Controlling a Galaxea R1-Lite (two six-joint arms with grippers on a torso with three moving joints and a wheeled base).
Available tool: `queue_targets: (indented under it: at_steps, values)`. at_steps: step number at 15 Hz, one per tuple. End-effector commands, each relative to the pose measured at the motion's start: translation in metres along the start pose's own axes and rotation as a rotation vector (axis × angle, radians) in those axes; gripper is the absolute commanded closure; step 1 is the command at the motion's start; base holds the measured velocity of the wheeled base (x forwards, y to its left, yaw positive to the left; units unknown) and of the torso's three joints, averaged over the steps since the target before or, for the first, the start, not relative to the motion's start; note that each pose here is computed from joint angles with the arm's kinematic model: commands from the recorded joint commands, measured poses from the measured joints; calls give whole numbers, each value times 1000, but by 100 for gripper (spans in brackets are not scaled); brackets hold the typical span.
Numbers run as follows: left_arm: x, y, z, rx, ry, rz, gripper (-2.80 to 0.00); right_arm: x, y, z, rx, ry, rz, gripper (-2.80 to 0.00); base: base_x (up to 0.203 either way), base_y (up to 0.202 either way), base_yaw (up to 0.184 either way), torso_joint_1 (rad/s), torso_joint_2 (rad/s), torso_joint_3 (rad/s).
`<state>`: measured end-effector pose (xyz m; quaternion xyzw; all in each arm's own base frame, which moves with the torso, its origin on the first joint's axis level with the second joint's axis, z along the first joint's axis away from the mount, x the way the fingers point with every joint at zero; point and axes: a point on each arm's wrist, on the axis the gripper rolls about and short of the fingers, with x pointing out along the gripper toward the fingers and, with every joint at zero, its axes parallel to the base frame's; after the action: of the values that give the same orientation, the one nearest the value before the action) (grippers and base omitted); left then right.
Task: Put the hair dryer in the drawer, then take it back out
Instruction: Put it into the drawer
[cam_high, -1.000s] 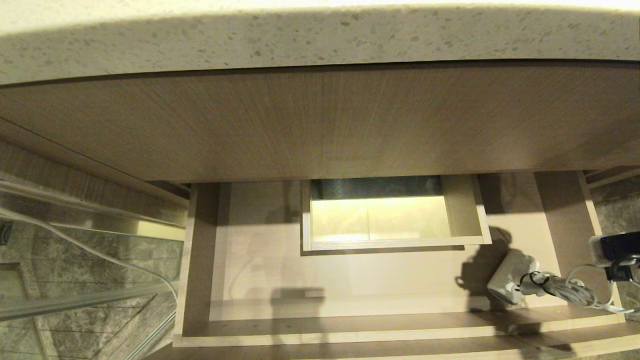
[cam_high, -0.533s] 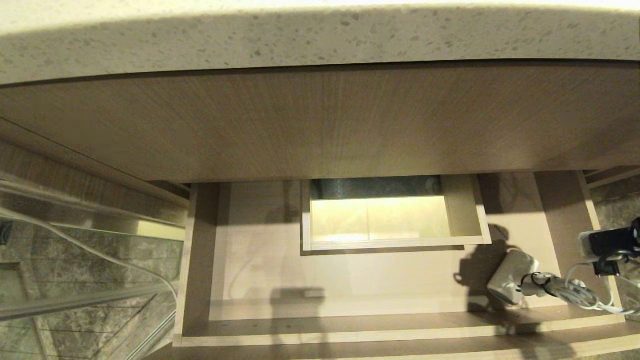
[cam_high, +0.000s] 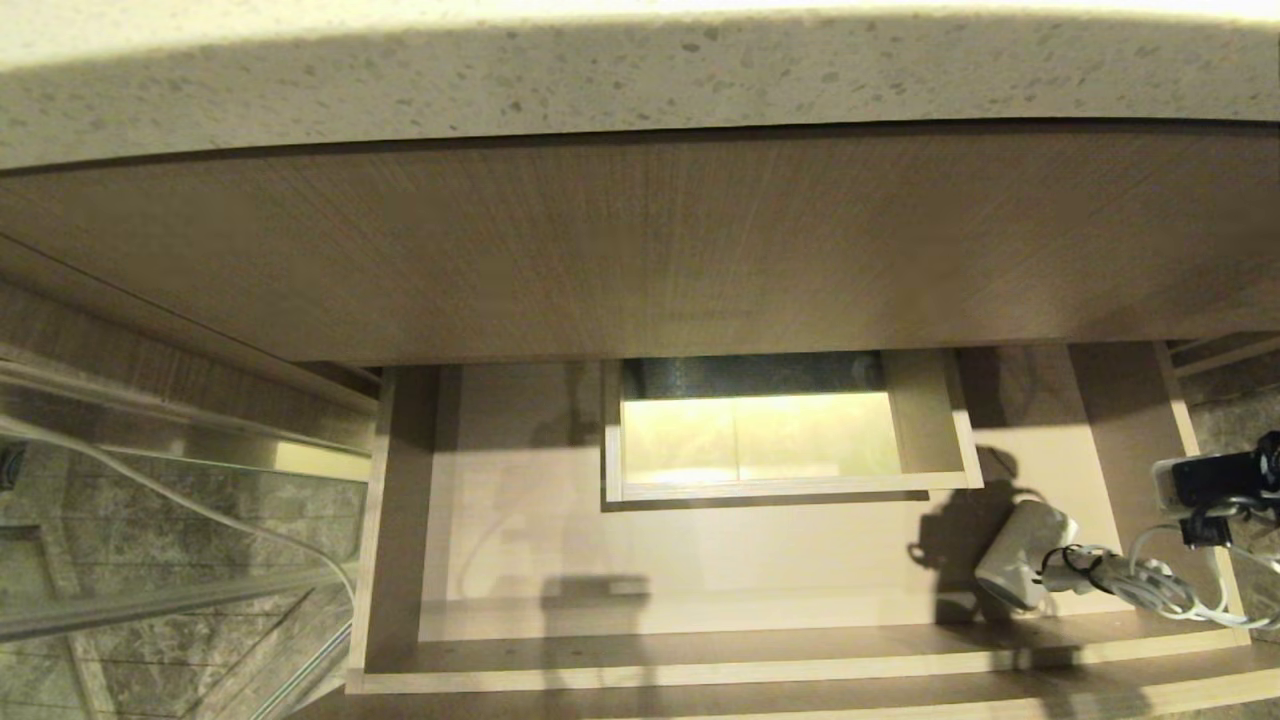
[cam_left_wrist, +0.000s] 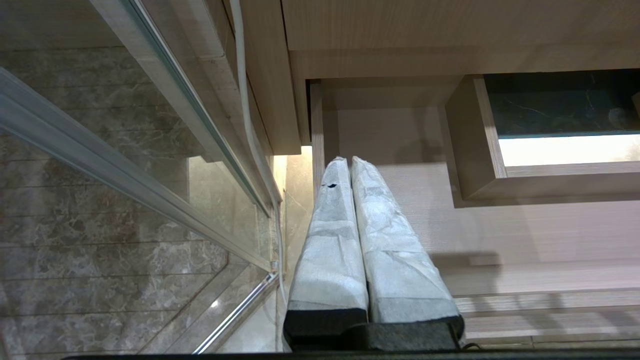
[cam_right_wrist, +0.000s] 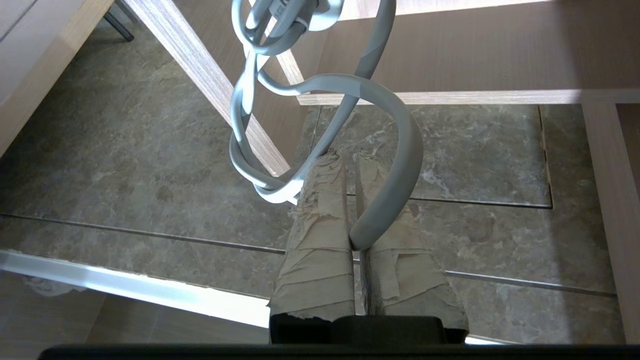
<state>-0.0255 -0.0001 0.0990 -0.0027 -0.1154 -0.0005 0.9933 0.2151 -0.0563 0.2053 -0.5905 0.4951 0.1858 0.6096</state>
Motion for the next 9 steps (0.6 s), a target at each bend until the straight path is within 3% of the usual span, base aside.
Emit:
queue_targets:
  at_steps: [1, 9]
  values:
    - [1, 0, -11, 0, 38, 1, 0, -1, 0, 0, -7, 3, -2, 0, 0, 0, 0, 0, 0, 0]
    - [1, 0, -11, 0, 38, 1, 0, 2, 1, -1, 3, 9, 9, 0, 0, 0, 0, 0, 0, 0]
